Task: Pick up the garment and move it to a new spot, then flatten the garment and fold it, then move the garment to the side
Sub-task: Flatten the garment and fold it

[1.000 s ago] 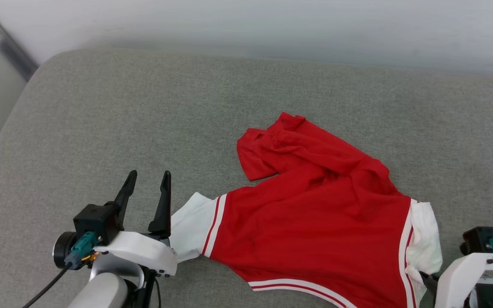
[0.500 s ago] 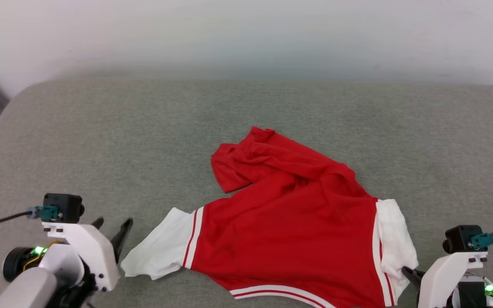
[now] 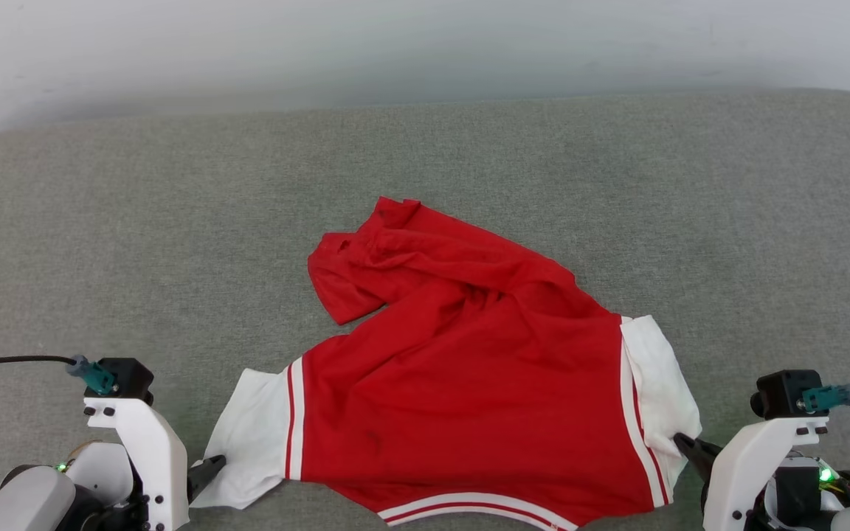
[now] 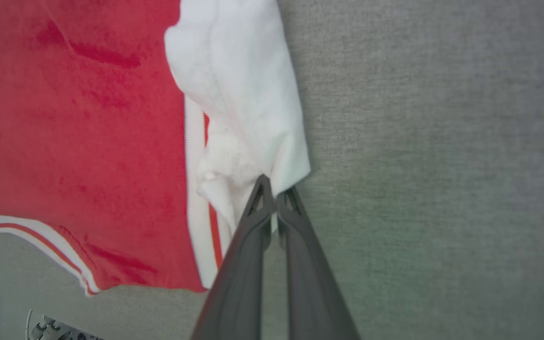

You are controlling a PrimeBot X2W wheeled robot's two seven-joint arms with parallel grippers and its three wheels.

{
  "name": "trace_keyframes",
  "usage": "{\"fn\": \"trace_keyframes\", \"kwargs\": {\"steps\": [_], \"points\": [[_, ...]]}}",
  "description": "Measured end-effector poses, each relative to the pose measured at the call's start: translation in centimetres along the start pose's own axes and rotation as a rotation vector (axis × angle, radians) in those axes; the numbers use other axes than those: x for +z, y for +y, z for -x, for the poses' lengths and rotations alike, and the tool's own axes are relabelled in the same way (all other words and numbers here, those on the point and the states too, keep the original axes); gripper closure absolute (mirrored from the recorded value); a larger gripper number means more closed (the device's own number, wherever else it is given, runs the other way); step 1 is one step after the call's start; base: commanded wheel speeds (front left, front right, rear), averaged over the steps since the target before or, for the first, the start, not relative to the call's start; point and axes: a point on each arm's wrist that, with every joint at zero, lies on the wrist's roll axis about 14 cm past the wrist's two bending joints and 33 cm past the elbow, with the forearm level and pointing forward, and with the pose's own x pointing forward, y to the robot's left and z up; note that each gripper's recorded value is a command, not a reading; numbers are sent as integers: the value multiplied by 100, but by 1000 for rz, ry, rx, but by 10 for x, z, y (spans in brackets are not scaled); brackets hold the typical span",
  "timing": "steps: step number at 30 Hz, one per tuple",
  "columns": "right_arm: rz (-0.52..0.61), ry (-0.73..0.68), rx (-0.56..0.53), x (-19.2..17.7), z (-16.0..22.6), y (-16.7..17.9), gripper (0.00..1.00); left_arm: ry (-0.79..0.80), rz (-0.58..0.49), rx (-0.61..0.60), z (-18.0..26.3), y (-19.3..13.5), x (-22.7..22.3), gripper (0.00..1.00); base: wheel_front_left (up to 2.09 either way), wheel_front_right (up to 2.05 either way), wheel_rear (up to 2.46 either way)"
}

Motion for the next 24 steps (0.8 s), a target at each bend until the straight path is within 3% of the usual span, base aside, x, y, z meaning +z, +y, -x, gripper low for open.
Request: {"fn": "trace_keyframes", "kwargs": {"steps": [1,2,3,4,5,11,16,24], "points": [[-4,-2,-5,0,-1,-2,100,27,-3,-4,-2,-1,-3,0,0,0,0],[-7,-4,-8,0,-1,-3,100,54,2,-12,-4,-2,-5,7,0,0,0],[-10,-3,-12,-1,-1,-5,100,73,3,-18,-5,-4,-7,52,0,0,0],[-13,-7,-14,0,-1,-6,100,86,-2,-22,-6,-5,-8,64,0,0,0],[-14,-8,-16,0,-1,-6,100,89,2,-27,-7,-7,-9,100,0,0,0],[7,-63,-26,16,0,-9,100,31,8,-55,-6,-21,-10,100,0,0,0],[39,-133,-28,39,5,-7,100,-108,-56,-21,4,-23,8,100,0,0,0],[96,-267,-38,90,21,-5,100,-510,-163,75,61,-27,106,100,0,0,0]]}}
